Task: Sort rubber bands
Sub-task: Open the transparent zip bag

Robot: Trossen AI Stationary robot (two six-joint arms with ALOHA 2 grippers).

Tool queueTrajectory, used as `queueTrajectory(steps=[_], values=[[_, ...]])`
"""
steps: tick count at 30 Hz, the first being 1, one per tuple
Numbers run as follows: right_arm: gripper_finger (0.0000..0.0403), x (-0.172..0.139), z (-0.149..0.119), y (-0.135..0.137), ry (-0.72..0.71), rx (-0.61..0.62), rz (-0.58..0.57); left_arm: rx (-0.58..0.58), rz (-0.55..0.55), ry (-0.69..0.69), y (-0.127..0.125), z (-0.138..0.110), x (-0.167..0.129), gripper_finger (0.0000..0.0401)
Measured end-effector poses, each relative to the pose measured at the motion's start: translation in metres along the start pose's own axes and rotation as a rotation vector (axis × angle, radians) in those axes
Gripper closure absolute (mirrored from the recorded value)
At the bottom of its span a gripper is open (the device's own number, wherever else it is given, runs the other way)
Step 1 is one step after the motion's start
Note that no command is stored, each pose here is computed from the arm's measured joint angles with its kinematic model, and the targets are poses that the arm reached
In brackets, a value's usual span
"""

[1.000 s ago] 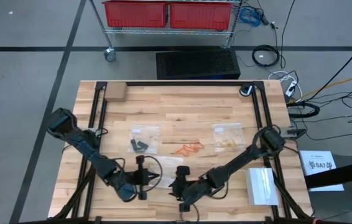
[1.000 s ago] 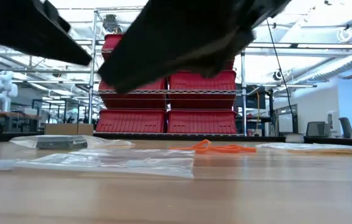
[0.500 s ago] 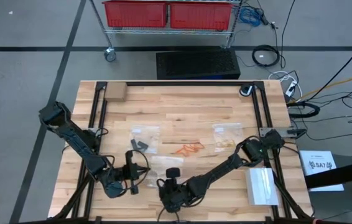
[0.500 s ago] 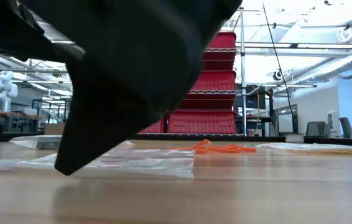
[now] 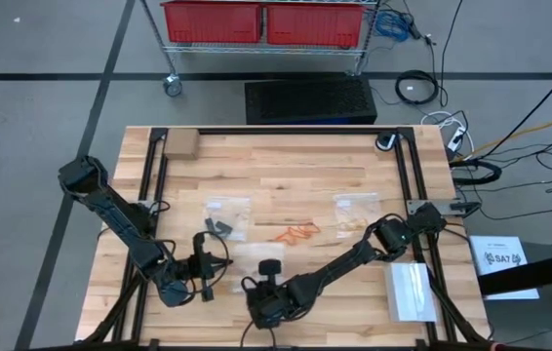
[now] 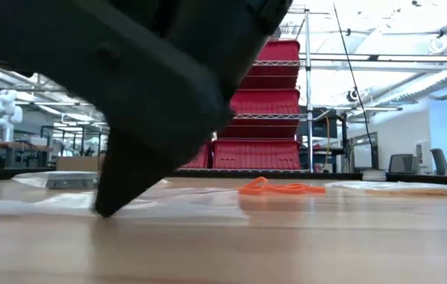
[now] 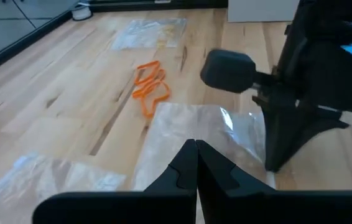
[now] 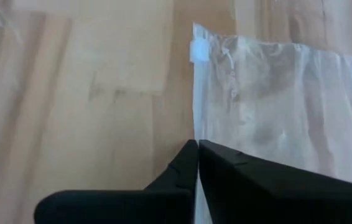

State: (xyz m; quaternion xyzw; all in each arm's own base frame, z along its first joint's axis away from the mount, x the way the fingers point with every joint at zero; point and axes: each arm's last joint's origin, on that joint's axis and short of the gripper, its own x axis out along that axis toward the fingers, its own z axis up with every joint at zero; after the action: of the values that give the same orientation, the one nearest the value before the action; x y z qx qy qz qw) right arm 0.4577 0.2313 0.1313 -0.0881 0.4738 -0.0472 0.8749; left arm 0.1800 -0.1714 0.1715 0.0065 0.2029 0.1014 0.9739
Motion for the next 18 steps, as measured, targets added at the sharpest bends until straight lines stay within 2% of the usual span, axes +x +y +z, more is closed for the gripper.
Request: queueTrajectory(steps=[9, 13, 18], values=[[0.0403, -0.049, 0.029, -0.010, 0.072, -0.009, 0.010, 0.013, -0.048, -0.045, -0.001, 0.011, -0.011, 0.0397], [0.0403, -0.077, 0.039, -0.014, 0.090, -0.026, 0.006, 0.075, -0.083, -0.131, 0.000, 0.029, -0.018, 0.0393], [0.0403, -0.111, 0.038, -0.018, 0.113, -0.044, 0.030, 0.163, -0.110, -0.243, 0.004, 0.050, -0.025, 0.0374]])
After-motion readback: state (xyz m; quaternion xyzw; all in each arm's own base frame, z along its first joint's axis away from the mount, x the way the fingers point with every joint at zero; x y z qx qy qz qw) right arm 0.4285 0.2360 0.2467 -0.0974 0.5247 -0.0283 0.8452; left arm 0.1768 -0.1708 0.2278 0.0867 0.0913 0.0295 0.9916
